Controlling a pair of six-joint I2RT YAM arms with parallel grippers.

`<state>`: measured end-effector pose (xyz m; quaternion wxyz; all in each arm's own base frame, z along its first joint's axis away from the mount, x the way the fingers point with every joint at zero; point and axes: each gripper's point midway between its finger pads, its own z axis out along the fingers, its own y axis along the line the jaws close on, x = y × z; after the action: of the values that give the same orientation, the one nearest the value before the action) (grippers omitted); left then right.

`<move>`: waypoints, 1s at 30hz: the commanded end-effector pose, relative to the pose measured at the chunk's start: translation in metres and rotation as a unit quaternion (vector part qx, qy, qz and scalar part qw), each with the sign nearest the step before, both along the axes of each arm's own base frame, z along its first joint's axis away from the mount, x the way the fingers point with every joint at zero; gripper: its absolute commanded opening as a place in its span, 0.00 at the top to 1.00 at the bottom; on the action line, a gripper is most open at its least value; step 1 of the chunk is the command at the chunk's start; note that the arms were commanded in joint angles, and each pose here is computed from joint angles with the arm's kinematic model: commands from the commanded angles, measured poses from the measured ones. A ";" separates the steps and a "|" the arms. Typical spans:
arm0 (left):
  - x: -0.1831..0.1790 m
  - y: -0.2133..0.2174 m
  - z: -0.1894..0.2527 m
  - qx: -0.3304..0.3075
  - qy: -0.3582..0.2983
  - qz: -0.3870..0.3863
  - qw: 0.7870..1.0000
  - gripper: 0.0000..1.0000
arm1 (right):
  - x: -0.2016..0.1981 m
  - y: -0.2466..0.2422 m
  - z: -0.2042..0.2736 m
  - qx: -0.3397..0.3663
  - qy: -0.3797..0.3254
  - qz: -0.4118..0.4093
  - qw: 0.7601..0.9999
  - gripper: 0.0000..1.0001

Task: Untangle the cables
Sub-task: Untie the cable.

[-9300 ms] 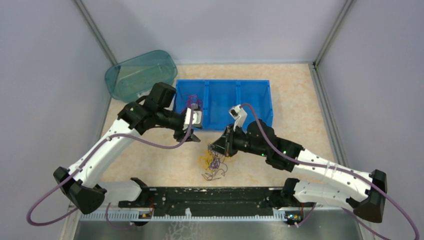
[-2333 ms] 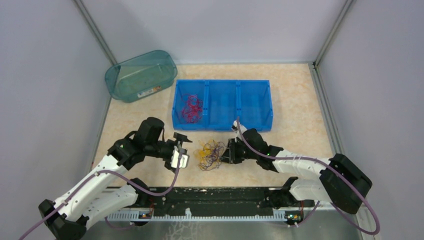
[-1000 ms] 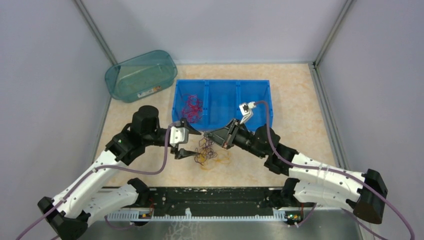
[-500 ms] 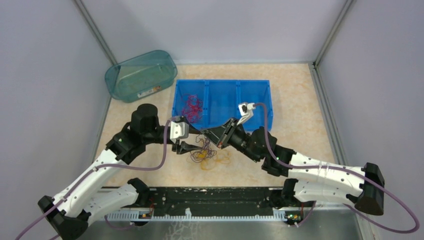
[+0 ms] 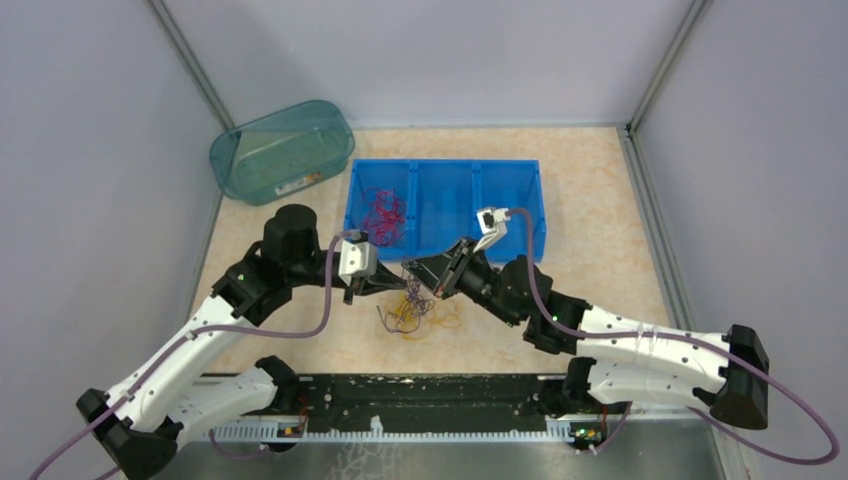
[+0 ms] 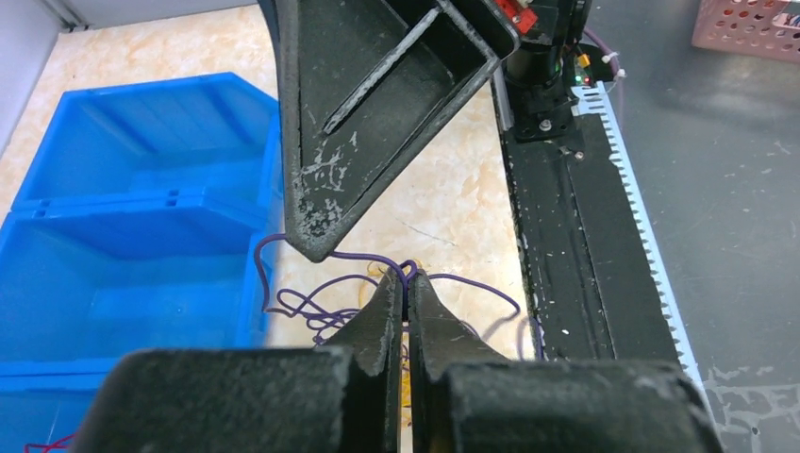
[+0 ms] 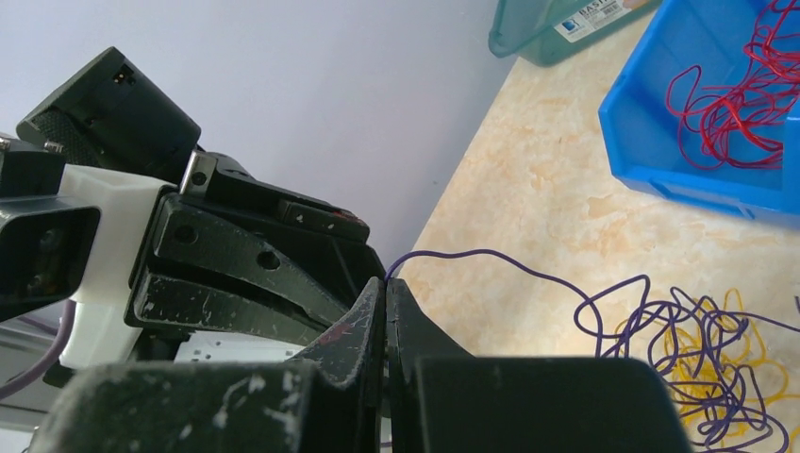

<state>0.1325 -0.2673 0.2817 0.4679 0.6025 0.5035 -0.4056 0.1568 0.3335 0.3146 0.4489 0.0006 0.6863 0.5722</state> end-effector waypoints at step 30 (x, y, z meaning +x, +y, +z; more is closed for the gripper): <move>-0.013 -0.001 0.109 -0.042 -0.113 -0.068 0.990 0.99 | 0.008 -0.007 0.005 -0.173 -0.186 -0.002 0.967 0.41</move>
<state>0.1316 -0.2682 0.3667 0.5104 0.6554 0.4169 -0.3689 0.1588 0.3107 0.2586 0.5104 -0.1754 0.7366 0.4076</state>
